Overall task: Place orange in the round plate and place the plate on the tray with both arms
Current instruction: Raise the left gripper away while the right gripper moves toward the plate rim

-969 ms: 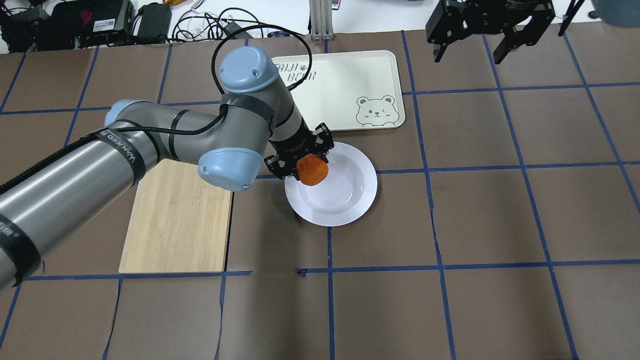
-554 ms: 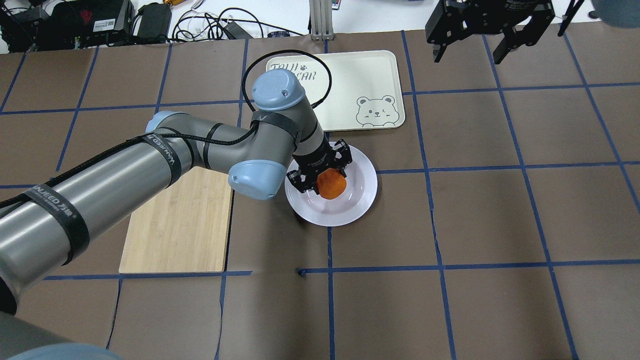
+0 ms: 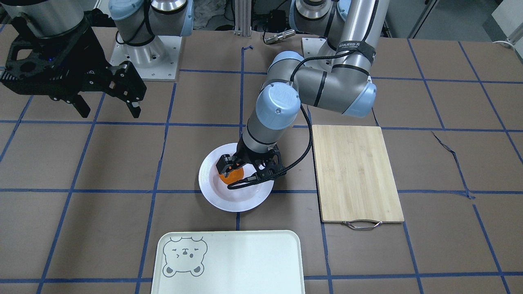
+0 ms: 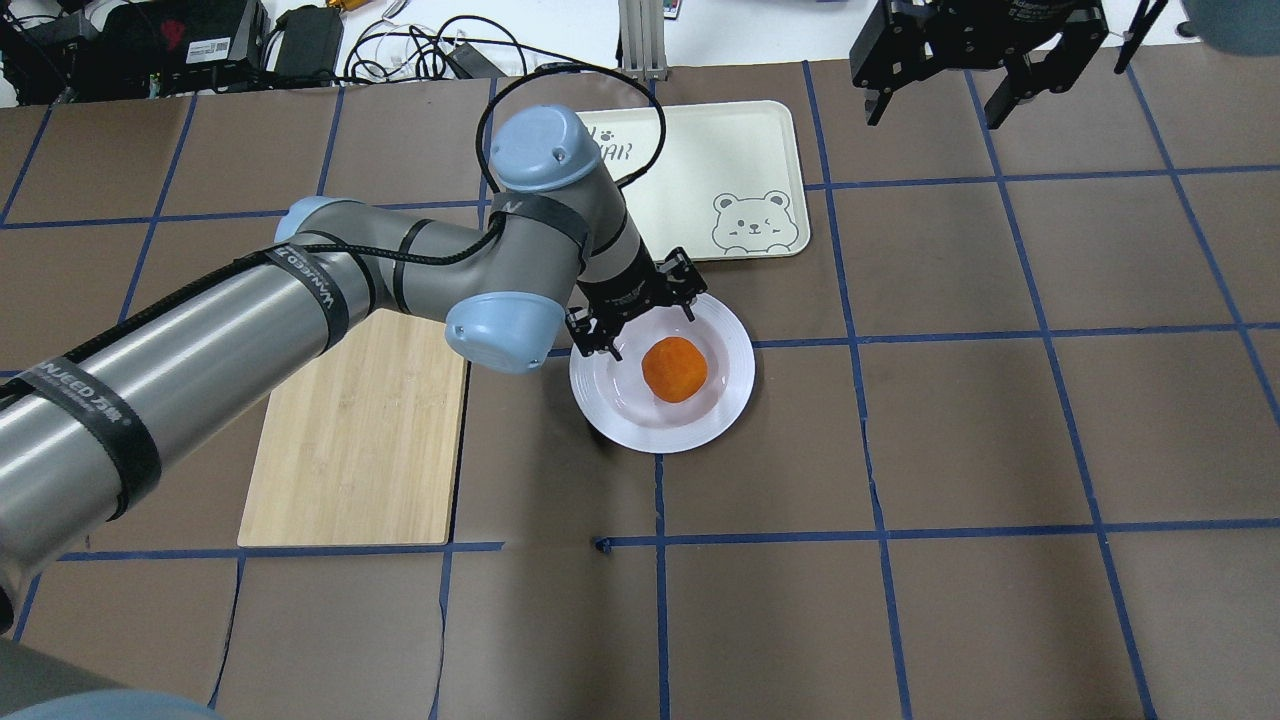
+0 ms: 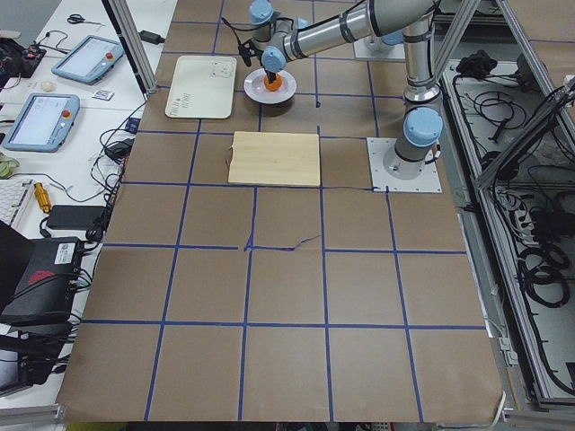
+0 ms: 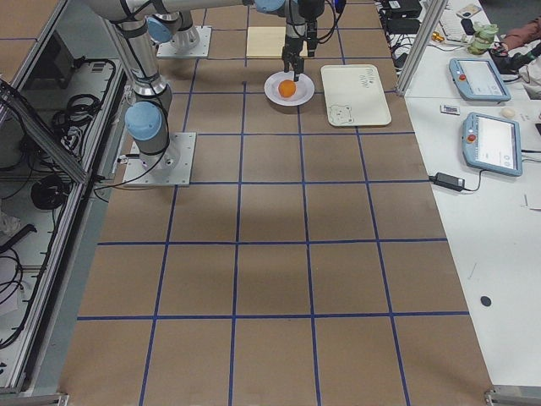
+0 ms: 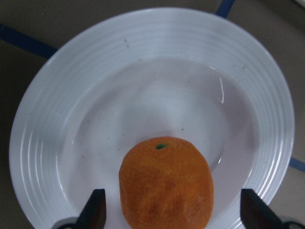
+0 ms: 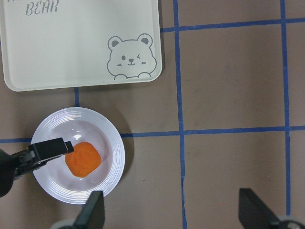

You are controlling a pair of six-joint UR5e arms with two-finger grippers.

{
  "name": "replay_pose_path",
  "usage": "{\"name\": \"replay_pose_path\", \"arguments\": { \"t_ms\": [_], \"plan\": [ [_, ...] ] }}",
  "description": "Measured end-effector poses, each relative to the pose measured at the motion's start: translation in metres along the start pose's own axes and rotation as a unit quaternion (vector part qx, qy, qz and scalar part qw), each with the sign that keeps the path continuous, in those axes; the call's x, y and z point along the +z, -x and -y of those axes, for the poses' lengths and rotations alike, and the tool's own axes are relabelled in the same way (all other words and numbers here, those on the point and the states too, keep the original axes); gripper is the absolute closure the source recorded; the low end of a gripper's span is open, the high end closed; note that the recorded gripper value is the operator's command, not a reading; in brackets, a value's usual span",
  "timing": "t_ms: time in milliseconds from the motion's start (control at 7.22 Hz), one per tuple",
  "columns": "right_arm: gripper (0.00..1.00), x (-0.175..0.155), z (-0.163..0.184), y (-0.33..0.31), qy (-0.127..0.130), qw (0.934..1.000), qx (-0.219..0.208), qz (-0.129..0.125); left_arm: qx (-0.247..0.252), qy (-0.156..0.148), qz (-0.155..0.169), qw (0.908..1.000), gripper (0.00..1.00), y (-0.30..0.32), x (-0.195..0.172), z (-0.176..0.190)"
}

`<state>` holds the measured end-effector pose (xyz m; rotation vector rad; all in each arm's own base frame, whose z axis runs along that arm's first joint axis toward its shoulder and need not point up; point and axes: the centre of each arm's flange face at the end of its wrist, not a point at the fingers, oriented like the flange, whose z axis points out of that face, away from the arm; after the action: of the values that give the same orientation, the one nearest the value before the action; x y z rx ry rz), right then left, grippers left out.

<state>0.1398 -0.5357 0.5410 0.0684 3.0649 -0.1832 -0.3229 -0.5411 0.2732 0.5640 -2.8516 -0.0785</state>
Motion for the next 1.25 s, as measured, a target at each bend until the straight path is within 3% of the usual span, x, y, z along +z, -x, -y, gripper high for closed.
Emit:
{"name": "replay_pose_path", "arguments": {
  "t_ms": [277, 554, 831, 1108, 1246],
  "plan": [
    [0.00, 0.009, 0.005, 0.000, 0.004, 0.9997, 0.004, 0.026, 0.043, -0.008, 0.016, 0.9989, 0.00, 0.017, -0.090, 0.028],
    [0.00, 0.051, 0.008, 0.000, 0.013, 0.9971, 0.010, 0.074, 0.129, -0.009, 0.042, 0.9907, 0.00, 0.054, -0.185, 0.042],
    [0.00, 0.143, -0.005, -0.002, 0.001, 0.9930, 0.014, 0.118, 0.181, -0.013, 0.060, 0.9815, 0.00, 0.088, -0.252, 0.021],
    [0.00, 0.233, -0.038, 0.001, -0.011, 0.9848, 0.019, 0.172, 0.203, -0.030, 0.089, 0.9748, 0.00, 0.102, -0.277, 0.002],
    [0.00, 0.262, -0.049, 0.003, -0.007, 0.9811, 0.025, 0.192, 0.209, -0.034, 0.107, 0.9714, 0.00, 0.108, -0.279, -0.001]
  ]
}}
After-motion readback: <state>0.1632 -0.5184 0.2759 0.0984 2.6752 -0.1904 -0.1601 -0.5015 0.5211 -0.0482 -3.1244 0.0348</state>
